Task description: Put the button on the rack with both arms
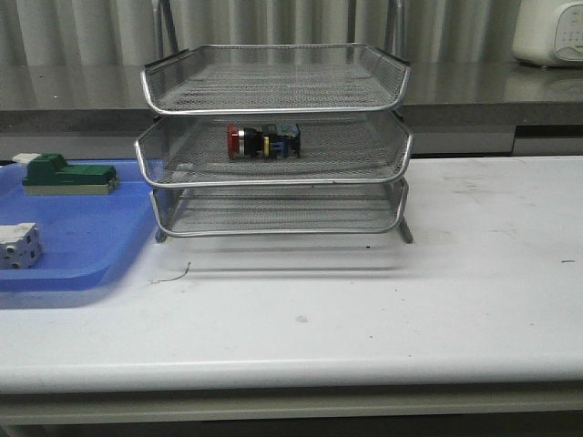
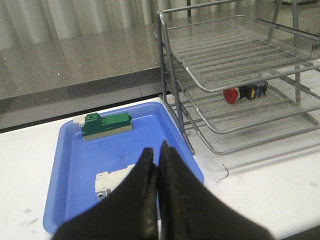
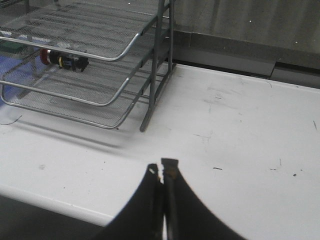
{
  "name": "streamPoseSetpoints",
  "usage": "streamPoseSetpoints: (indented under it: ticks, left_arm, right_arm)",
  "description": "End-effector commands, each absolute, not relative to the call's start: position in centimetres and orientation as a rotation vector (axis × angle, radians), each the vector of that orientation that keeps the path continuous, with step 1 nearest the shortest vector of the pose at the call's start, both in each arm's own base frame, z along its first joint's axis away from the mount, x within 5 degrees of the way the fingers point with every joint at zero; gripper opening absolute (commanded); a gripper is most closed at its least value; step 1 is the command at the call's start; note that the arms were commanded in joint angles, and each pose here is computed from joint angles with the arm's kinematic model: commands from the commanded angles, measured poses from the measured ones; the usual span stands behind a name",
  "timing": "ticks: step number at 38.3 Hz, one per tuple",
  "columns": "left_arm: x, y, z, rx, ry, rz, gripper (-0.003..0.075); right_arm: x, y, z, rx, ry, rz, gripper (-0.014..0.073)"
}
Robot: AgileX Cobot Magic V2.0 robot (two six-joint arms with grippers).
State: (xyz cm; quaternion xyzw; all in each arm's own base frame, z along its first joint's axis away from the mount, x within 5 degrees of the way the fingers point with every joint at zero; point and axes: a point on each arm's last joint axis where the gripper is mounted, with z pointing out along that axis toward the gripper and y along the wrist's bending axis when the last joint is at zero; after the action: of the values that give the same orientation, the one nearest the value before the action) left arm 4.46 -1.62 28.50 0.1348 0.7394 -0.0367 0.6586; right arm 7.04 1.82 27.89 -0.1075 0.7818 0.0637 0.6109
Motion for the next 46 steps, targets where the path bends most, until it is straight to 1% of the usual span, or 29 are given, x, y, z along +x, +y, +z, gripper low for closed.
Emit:
streamPoseSetpoints:
  ticks: [1, 7, 12, 16, 20, 25, 31, 35, 46]
  left_arm:
    - [4.5, -1.5, 29.8, 0.260, 1.595, -0.094, -0.0019]
    - [4.6, -1.5, 29.7, 0.247, 1.585, -0.095, -0.0019]
    - [4.4, -0.9, 29.2, 0.170, 1.509, -0.078, -0.0019]
    - [4.2, -0.6, 27.7, 0.111, 1.434, -0.073, -0.0019]
    - [4.2, -0.4, 25.4, 0.058, 1.398, -0.079, -0.0019]
    - [5.1, -0.2, 22.6, 0.006, 1.471, -0.058, -0.0019]
    - [5.5, 0.0, 20.1, -0.021, 1.560, -0.032, -0.0019]
    - [5.5, -0.1, 19.7, -0.021, 1.599, -0.033, -0.0019]
    - [5.5, -0.1, 19.7, -0.021, 1.599, -0.033, -0.0019]
  right_arm:
    - [7.2, 1.7, 29.4, -0.218, 1.706, 0.144, -0.0059]
    - [7.2, 1.7, 29.4, -0.218, 1.706, 0.144, -0.0059]
    - [7.2, 1.7, 29.4, -0.218, 1.706, 0.144, -0.0059]
    - [7.2, 1.7, 29.4, -0.218, 1.706, 0.144, -0.0059]
    - [7.2, 1.7, 29.4, -0.218, 1.706, 0.144, -0.0059]
    - [7.2, 1.7, 29.4, -0.218, 1.707, 0.144, -0.0059]
    - [7.2, 1.7, 29.4, -0.218, 1.708, 0.144, -0.0059]
    - [7.2, 1.7, 29.4, -0.218, 1.708, 0.144, -0.0059]
    - [7.2, 1.7, 29.4, -0.218, 1.708, 0.144, -0.0059]
